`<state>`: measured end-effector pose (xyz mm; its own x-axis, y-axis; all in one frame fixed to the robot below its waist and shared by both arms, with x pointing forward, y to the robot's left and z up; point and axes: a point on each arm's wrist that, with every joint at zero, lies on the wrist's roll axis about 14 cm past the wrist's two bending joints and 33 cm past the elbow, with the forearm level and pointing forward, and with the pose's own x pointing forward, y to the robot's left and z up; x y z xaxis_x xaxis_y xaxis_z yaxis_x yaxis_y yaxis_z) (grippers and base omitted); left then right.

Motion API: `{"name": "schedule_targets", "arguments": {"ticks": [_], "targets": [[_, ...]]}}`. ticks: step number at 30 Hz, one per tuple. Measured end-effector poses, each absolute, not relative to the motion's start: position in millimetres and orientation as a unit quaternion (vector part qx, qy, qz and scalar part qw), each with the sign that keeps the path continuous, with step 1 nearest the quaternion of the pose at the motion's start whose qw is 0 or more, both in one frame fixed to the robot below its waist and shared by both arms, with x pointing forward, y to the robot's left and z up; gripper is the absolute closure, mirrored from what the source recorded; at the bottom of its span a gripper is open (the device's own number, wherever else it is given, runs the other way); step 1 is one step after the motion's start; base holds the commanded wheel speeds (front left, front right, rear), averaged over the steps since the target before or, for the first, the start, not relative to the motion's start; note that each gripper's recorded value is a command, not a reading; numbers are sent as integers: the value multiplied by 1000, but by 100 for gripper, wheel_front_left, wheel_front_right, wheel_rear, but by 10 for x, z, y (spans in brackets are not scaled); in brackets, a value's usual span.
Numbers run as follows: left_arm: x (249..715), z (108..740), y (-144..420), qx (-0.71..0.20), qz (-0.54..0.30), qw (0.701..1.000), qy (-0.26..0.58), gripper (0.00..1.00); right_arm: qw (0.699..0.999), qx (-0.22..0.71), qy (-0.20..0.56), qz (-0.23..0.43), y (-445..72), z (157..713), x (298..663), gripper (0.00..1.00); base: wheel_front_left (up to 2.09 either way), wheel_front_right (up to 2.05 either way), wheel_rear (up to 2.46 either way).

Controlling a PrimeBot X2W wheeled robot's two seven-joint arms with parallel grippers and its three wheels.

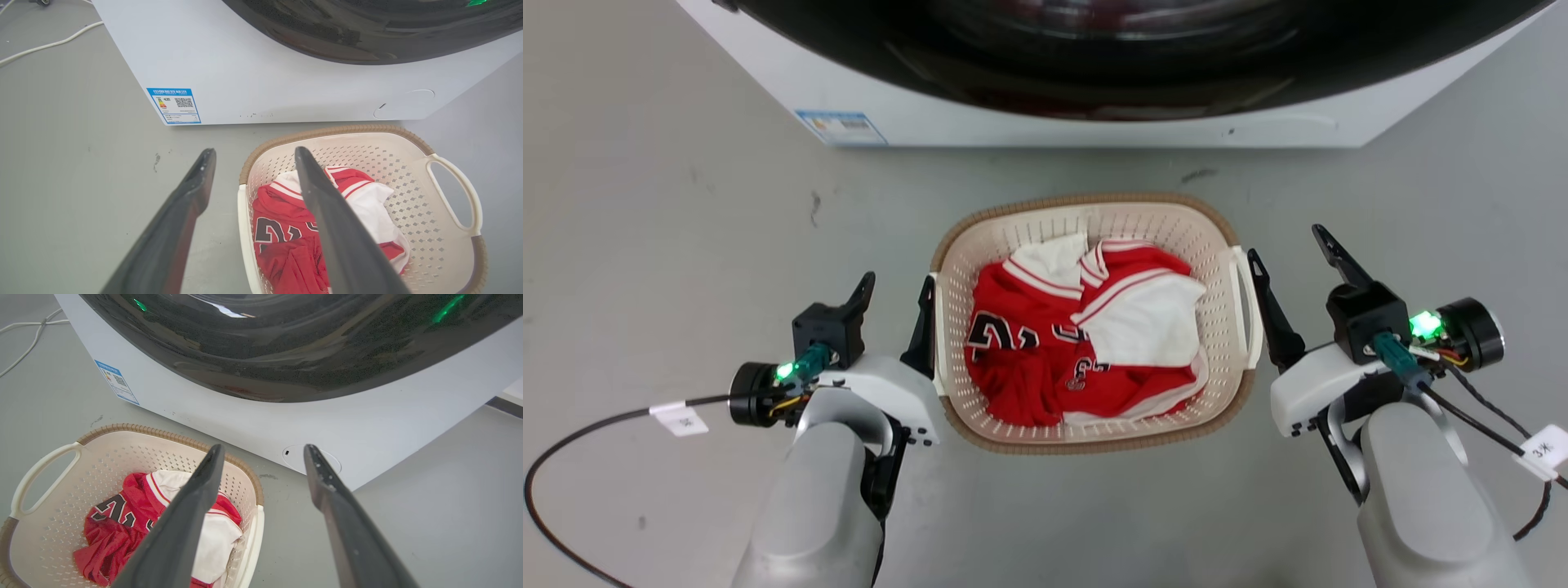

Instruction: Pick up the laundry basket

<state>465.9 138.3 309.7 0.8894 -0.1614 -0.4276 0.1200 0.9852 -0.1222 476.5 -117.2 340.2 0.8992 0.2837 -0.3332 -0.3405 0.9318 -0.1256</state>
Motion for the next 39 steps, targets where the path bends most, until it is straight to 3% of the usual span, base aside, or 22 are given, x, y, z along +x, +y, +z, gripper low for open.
{"name": "schedule_targets", "arguments": {"ticks": [19,39], "targets": [[4566,2008,1415,-49,-66,934,349,0,933,-93,301,173,-1222,2143,4704,0,0,0,0],[4381,1439,1303,-59,-79,903,418,0,904,-86,380,175,-1257,1481,4510,0,0,0,0]]}}
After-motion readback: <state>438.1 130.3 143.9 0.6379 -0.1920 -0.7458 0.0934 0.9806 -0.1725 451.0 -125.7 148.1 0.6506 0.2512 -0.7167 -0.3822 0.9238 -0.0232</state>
